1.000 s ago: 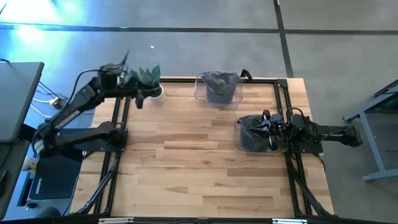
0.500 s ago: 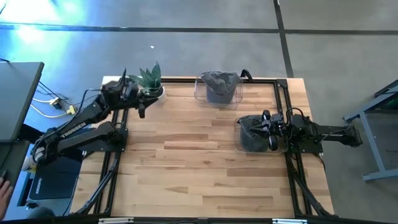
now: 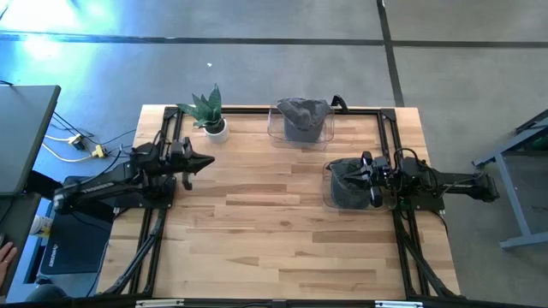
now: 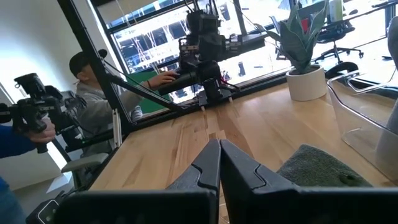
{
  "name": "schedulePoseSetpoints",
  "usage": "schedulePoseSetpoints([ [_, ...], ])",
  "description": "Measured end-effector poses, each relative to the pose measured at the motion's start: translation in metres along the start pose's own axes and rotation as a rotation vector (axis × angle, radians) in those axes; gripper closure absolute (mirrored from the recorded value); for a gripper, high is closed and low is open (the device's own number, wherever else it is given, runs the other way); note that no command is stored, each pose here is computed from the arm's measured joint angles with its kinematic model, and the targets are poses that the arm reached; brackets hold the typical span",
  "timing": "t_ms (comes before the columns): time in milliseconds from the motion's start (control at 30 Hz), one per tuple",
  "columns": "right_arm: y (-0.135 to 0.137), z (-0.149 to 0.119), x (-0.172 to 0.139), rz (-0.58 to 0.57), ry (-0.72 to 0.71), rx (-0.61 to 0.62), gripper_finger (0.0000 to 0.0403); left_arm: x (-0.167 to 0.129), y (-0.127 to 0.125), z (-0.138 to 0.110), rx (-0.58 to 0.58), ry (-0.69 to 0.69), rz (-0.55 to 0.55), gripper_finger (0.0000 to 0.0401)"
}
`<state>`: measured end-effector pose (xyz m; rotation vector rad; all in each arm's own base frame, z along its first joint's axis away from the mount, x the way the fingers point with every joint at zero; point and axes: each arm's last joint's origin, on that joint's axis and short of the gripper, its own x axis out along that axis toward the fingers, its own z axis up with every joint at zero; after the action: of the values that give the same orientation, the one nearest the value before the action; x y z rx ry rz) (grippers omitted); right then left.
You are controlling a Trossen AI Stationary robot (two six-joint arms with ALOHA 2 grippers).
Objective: Pick & Place hat
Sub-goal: Return to Home Position
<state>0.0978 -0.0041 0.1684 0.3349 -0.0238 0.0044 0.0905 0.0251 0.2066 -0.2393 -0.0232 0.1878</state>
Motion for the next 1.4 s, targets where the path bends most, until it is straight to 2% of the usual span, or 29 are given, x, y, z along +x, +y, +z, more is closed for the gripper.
schedulePoseSetpoints([
  [133,0.000,0.000,0.000,0.000,0.000,-0.001,0.0401,-0.004,0.001,-0.013,0.001,-0.018,-0.059,0.0401],
  [233,0.000,0.000,0.000,-0.002,0.002,-0.003,0.0399,-0.002,0.002,-0.019,0.019,0.017,-0.073,0.0401],
  [367,0.000,-0.001,0.001,-0.004,0.009,-0.004,0.0394,0.000,0.005,-0.028,0.001,0.019,-0.043,0.0401],
  [500,0.000,-0.001,0.001,-0.004,0.008,-0.004,0.0395,0.002,0.008,-0.031,-0.072,-0.012,-0.010,0.0401],
  [733,0.000,-0.001,0.001,-0.005,0.009,-0.004,0.0400,0.003,0.008,-0.035,-0.074,-0.025,-0.003,0.0401],
  [900,0.000,-0.001,0.001,-0.005,0.008,-0.004,0.0394,0.003,0.001,-0.037,0.029,-0.014,-0.062,0.0401],
  [1067,0.000,-0.001,0.001,-0.003,0.008,-0.004,0.0397,0.003,-0.007,-0.040,0.064,0.003,-0.104,0.0401],
  [1267,0.000,-0.001,0.001,-0.003,0.008,-0.004,0.0401,0.003,-0.013,-0.042,0.219,0.002,-0.156,0.0401],
  [1400,0.000,-0.001,0.001,-0.003,0.008,-0.004,0.0398,0.003,-0.013,-0.042,0.215,0.004,-0.159,0.0401],
])
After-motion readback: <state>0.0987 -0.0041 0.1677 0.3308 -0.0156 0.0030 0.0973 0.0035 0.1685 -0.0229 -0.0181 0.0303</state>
